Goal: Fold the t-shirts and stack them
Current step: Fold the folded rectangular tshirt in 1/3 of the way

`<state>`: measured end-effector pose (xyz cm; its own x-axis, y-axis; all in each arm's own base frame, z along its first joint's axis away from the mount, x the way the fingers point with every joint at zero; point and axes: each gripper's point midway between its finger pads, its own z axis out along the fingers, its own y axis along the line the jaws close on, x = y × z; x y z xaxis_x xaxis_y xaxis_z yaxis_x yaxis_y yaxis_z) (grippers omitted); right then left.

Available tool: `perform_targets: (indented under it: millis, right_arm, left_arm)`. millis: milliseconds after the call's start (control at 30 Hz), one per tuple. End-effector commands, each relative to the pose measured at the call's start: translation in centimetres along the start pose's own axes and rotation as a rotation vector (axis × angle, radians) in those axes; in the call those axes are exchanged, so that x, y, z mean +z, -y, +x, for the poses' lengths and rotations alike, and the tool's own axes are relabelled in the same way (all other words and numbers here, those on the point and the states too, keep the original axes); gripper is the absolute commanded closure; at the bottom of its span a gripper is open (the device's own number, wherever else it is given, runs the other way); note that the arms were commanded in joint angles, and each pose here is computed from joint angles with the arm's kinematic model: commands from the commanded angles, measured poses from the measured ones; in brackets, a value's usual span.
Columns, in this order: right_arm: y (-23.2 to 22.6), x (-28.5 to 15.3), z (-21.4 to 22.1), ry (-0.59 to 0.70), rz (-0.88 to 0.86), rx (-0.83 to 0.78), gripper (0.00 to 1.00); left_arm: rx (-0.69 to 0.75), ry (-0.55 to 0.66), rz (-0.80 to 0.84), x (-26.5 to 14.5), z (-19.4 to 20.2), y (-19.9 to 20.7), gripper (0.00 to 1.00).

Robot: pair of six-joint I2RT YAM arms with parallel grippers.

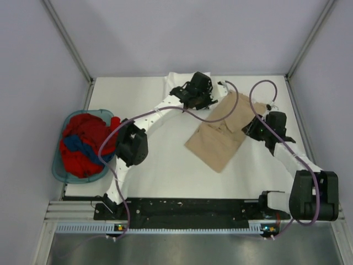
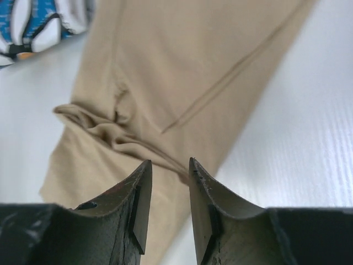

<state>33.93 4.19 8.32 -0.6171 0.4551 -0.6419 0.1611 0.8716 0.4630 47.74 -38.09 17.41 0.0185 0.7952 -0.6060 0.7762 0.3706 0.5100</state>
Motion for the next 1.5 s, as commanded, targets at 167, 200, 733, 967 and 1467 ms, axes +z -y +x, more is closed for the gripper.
perform_targets:
  millis: [167,200,733,967,1467]
  right_arm:
    - [-13.1,-1.7,4.3,-0.182,-0.540,-0.018,0.90]
    - [-14.0,-1.3,4.4,-0.196,-0.568,0.002,0.91]
    - [-17.6,7.9,4.5,-0.342,-0.417,0.190,0.71]
    - [-19.1,9.4,7.6,-0.441,-0.441,0.302,0.87]
    - [-14.2,14.0,3.4,-0.218,-0.215,0.434,0.97]
  left_arm:
    - [0.042,0.033,0.459,-9.0,6.4,11.3,0.80]
    - [0.033,0.002,0.463,-9.0,7.4,11.8,0.79]
    - [-0.119,-0.037,0.592,-7.1,13.0,15.1,0.55]
    - [-0.158,-0.099,0.641,-6.7,13.5,16.1,0.51]
    - [-0.097,-0.334,0.687,-4.8,16.9,18.4,0.79]
